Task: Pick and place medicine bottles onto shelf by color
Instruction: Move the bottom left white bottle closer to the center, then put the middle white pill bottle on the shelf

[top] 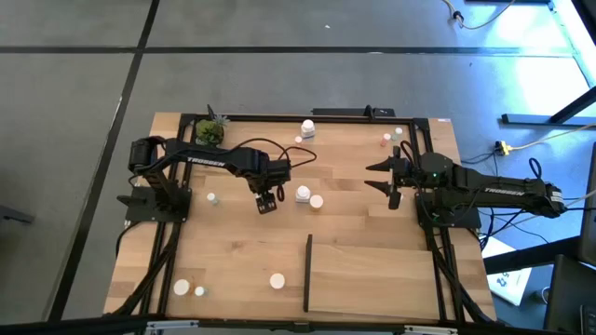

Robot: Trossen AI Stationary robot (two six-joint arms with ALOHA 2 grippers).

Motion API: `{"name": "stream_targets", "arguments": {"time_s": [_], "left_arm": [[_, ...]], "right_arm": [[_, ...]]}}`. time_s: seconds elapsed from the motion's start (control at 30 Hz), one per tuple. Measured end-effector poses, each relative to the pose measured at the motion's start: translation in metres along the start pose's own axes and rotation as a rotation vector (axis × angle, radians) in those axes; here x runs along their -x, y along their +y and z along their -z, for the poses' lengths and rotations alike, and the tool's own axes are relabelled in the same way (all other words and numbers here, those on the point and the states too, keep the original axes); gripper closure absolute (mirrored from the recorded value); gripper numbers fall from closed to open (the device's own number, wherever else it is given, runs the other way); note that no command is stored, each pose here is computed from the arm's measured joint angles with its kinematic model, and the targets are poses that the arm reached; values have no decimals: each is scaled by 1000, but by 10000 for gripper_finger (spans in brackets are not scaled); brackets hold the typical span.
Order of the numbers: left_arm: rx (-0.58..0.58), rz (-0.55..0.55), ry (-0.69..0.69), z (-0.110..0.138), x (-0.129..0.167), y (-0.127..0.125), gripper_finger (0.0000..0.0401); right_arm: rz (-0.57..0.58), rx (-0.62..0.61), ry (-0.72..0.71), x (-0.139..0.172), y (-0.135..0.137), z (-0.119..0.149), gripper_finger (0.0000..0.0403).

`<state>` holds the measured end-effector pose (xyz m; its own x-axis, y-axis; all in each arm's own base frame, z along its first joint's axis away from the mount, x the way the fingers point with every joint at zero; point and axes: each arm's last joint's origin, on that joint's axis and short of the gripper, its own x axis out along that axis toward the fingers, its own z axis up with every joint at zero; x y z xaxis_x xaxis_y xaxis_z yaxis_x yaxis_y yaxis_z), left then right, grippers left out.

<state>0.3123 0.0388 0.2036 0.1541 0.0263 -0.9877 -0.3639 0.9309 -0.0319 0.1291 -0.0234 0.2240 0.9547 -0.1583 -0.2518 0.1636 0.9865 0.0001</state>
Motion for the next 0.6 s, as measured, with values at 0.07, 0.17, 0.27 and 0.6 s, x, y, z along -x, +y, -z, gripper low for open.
{"name": "stream_targets", "arguments": {"time_s": [0.07, 0.17, 0.27, 0.6], "left_arm": [[-8, -7, -2, 0, 0, 0, 139], [-11, -7, -9, 0, 2, 0, 128], [-18, 1, -45, 0, 13, 0, 125], [16, -20, -172, 5, 63, 2, 124]], "right_arm": [[0, 0, 0, 0, 0, 0, 185], [0, 0, 0, 0, 0, 0, 185], [0, 0, 0, 0, 0, 0, 185], [0, 0, 0, 0, 0, 0, 185]]}}
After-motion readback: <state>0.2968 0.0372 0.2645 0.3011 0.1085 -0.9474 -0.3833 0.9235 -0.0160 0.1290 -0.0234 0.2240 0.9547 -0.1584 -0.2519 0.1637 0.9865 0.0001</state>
